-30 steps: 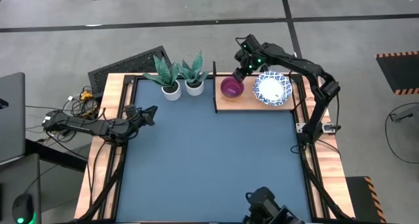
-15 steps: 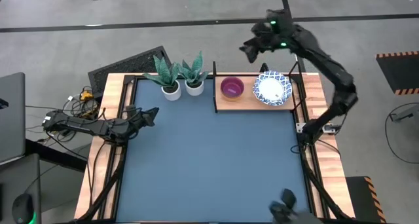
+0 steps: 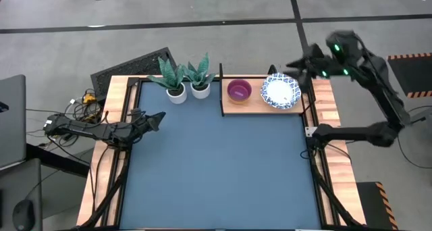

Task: Place and stack bowls onto a shelf
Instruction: Return to Home Position

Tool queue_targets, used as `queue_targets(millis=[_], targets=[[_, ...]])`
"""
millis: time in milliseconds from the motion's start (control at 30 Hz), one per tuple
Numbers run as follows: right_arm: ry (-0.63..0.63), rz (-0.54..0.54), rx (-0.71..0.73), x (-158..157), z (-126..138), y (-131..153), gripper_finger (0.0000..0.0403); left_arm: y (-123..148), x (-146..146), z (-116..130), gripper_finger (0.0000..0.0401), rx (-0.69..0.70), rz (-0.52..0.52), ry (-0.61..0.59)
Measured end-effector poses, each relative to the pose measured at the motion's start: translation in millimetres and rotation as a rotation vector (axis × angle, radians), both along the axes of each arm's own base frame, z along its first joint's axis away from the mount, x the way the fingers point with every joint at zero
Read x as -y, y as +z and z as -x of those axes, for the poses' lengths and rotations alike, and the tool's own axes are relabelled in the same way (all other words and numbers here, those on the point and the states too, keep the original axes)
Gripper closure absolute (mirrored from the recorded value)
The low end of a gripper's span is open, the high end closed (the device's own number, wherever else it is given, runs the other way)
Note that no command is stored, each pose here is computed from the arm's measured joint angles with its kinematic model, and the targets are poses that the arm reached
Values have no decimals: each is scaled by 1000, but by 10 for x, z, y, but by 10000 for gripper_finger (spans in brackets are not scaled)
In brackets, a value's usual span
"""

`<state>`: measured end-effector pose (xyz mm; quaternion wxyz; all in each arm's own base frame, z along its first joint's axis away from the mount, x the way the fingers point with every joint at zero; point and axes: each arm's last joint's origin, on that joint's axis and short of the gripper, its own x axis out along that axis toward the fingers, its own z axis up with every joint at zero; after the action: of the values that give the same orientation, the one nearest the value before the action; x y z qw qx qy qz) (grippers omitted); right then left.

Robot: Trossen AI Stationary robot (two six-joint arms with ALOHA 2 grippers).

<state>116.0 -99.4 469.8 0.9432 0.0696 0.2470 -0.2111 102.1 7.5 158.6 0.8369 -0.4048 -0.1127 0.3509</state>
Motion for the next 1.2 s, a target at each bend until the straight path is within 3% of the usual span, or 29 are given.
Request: queue_targets(millis=[200, 567, 867, 1100, 1200], targets=[[48, 13, 180, -366, 229, -210, 213, 60, 12, -17, 303, 33, -25, -56], [156, -6, 588, -719, 499, -901, 213, 339, 70, -36, 303, 195, -207, -291], [146, -32, 658, -794, 621, -1474, 213, 704, 116, -3, 303, 253, -376, -455], [155, -80, 737, -879, 775, -1825, 213, 762, 104, 9, 303, 242, -377, -415], [205, -135, 698, -873, 722, -1915, 213, 736, 109, -1, 303, 214, -375, -427]])
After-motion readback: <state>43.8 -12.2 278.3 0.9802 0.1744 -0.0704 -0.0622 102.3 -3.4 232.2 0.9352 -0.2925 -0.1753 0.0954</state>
